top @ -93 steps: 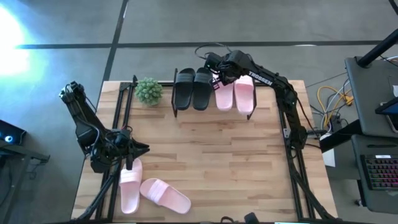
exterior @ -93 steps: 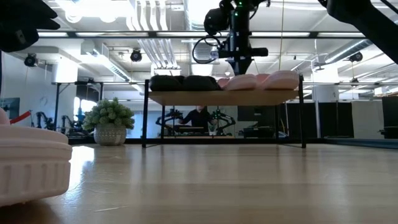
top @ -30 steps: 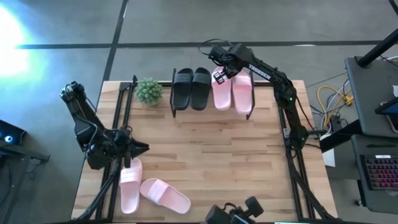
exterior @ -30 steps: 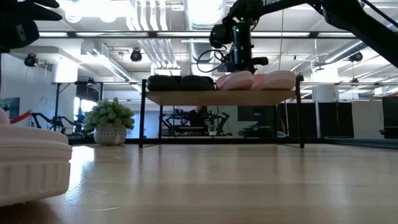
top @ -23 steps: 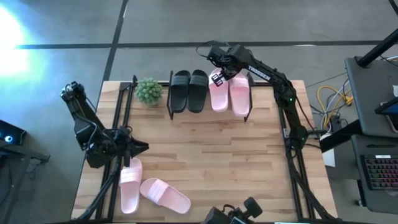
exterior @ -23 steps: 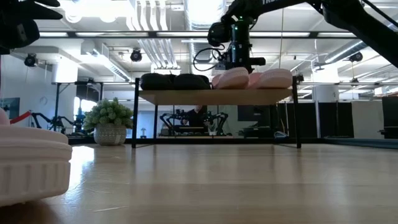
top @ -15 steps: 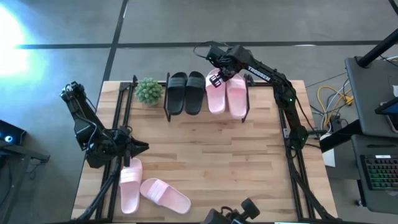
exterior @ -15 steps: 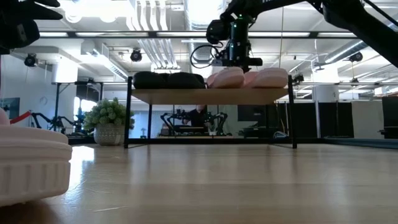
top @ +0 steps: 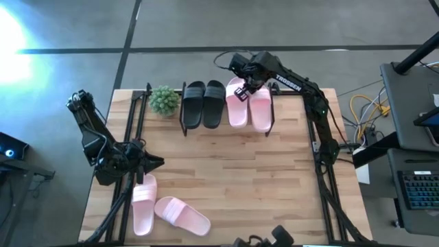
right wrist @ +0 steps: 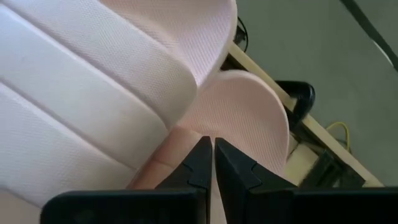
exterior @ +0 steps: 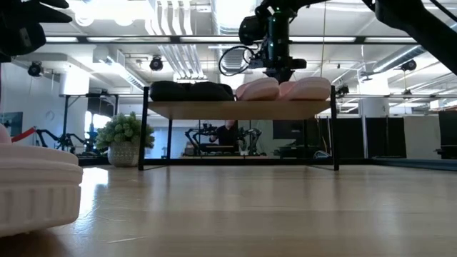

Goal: Pick and place slides into the shelf
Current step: Put the pink slipper on the shelf

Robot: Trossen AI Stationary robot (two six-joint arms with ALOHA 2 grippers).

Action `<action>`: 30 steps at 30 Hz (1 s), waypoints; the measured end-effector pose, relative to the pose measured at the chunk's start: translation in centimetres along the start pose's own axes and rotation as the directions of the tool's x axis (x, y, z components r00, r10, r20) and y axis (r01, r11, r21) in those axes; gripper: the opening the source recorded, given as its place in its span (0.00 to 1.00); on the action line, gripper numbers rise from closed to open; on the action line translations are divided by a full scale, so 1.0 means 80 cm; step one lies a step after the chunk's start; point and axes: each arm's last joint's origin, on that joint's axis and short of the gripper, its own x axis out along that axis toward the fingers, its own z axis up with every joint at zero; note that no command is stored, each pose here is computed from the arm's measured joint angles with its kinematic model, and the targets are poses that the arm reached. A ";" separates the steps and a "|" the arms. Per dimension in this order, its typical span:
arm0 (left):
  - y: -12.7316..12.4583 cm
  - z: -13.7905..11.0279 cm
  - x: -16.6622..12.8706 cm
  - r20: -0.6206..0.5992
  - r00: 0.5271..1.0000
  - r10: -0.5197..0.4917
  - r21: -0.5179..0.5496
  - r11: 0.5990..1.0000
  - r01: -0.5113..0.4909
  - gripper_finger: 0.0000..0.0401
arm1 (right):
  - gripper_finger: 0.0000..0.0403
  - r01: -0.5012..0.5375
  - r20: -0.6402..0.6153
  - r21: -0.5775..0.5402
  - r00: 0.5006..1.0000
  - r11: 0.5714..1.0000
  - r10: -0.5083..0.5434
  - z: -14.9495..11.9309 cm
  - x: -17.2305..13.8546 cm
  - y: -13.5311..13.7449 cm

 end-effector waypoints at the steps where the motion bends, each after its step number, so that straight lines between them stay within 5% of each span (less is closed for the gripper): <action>1: 0.000 0.000 0.000 0.000 1.000 0.000 0.000 1.000 0.000 0.17 | 0.03 0.002 0.001 -0.001 1.000 1.000 -0.002 0.000 0.000 0.001; 19: 0.000 0.000 0.000 0.000 1.000 0.000 0.000 1.000 0.000 0.17 | 0.03 0.140 0.033 0.018 0.990 0.990 -0.141 0.001 0.001 -0.009; 30: 0.000 0.000 0.000 0.000 1.000 0.000 0.025 1.000 0.000 0.17 | 0.03 -0.016 0.052 0.030 0.999 0.999 0.014 0.024 0.029 -0.009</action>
